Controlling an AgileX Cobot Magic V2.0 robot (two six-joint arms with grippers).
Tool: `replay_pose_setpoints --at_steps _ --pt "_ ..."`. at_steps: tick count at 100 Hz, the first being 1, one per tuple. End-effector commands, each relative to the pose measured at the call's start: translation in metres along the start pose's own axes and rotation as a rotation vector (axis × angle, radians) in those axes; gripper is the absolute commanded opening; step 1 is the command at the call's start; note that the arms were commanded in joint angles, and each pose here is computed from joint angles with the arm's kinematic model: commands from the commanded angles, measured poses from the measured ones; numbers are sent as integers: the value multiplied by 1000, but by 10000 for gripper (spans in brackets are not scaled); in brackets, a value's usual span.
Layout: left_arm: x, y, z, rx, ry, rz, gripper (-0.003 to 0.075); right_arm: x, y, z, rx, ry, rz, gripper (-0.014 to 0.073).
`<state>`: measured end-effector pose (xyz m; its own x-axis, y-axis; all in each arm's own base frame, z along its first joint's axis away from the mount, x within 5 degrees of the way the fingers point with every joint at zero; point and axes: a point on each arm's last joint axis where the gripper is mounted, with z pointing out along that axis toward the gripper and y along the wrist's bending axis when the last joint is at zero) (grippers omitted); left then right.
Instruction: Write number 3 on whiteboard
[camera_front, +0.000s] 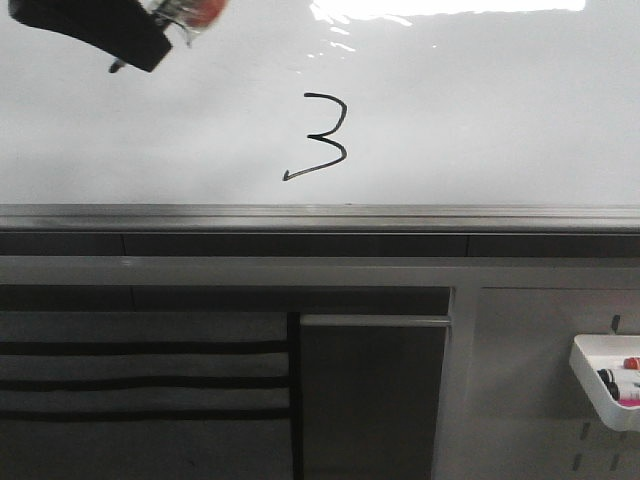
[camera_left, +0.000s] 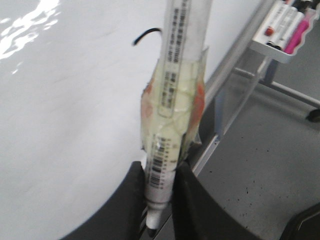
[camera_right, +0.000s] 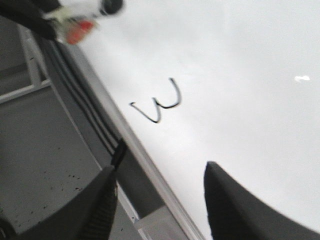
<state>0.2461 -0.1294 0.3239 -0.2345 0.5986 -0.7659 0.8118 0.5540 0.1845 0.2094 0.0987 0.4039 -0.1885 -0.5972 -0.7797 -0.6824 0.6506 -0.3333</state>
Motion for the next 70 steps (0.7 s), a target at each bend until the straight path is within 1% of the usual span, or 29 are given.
replay_pose_setpoints --at_steps 1,8,15,23,29,46,70 --pt "-8 21 -18 -114 -85 -141 -18 -6 -15 -25 109 -76 50 351" --pt "-1 34 -22 -167 -88 -222 -18 -3 -19 -32 135 -70 68 351" --pt "7 45 -24 -224 -93 -303 -18 0 -20 -33 138 -58 76 351" --pt "19 53 -22 -274 -94 -386 -18 1 -20 -32 132 -48 78 351" --pt "27 58 -19 -301 -98 -425 -18 1 -20 -31 129 -45 78 351" --pt "37 63 -3 -315 -75 -464 -18 1 -20 -31 128 -47 81 351" --pt "44 74 16 -331 -106 -608 -18 0 -20 -31 125 -49 84 351"
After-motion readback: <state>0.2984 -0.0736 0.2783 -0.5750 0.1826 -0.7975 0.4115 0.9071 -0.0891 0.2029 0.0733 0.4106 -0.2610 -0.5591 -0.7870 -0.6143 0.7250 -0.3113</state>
